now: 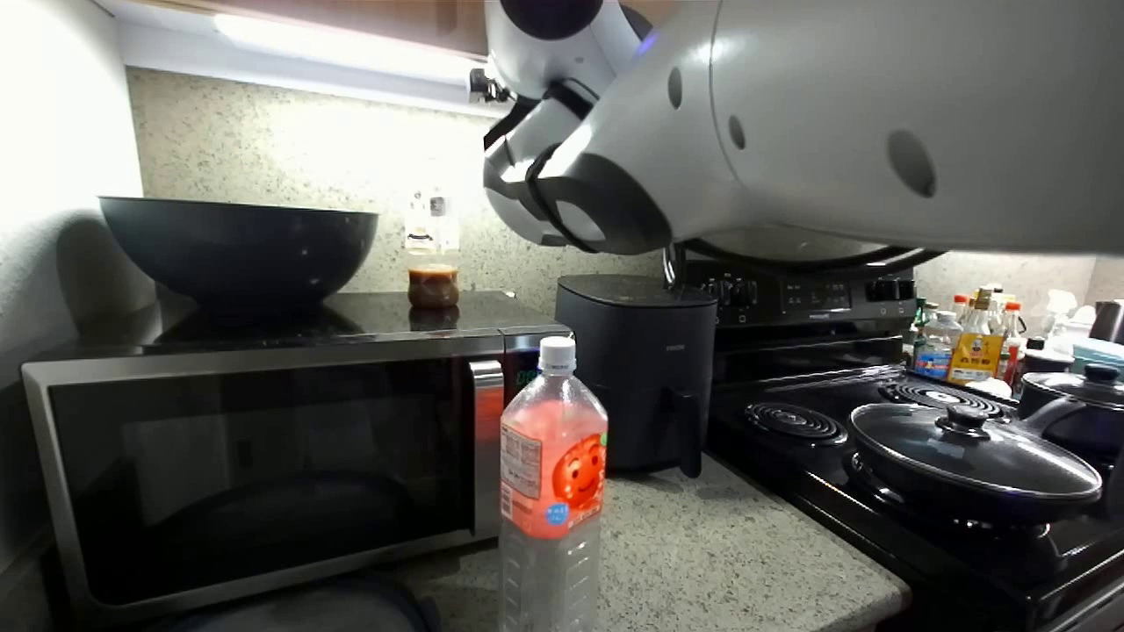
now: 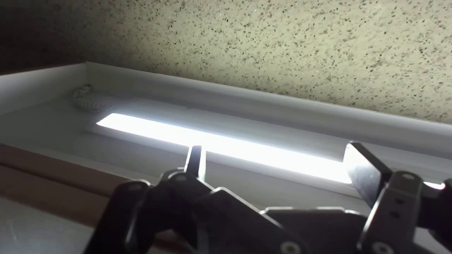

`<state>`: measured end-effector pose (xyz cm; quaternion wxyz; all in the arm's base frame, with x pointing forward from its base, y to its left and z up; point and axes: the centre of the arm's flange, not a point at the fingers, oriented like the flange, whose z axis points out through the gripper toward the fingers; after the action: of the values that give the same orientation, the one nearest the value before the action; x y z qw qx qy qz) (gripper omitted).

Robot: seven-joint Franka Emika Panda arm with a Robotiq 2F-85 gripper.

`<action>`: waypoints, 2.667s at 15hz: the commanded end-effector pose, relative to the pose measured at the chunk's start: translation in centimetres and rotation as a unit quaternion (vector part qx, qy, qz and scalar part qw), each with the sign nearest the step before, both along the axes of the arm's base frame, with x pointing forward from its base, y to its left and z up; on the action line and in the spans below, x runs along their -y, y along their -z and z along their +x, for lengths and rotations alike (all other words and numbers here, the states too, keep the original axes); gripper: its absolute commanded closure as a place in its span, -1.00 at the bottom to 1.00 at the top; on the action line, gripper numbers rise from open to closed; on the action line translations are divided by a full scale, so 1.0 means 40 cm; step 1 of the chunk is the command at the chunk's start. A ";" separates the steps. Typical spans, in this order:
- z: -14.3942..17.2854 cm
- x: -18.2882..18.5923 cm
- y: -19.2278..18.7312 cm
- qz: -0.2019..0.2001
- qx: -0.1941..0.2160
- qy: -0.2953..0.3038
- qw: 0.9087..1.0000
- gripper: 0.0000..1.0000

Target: Put the right bottle on the top of the microwave

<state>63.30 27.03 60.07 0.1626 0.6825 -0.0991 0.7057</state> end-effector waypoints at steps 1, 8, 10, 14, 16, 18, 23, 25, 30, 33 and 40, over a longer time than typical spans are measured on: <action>-0.001 0.001 0.002 -0.003 -0.001 0.003 1.000 -1.00; 0.009 0.000 -0.001 -0.002 0.000 -0.001 1.000 -1.00; 0.002 0.004 0.011 0.015 -0.015 0.000 1.000 -1.00; -0.054 -0.016 0.076 0.048 -0.070 0.063 0.994 -1.00; -0.069 -0.032 0.095 0.063 -0.086 0.086 0.991 -1.00; -0.036 -0.041 0.095 0.057 -0.091 0.070 0.992 -1.00; -0.052 -0.049 0.105 0.068 -0.099 0.079 0.990 -1.00; -0.052 -0.045 0.106 0.068 -0.099 0.080 0.989 -1.00; -0.103 -0.080 0.106 0.084 -0.125 0.080 0.985 -1.00; -0.190 -0.124 0.095 0.086 -0.167 0.135 0.973 -1.00; -0.152 -0.124 0.088 0.072 -0.175 0.135 0.973 -1.00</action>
<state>57.24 31.98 56.55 0.2217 0.7856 -0.2103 0.5380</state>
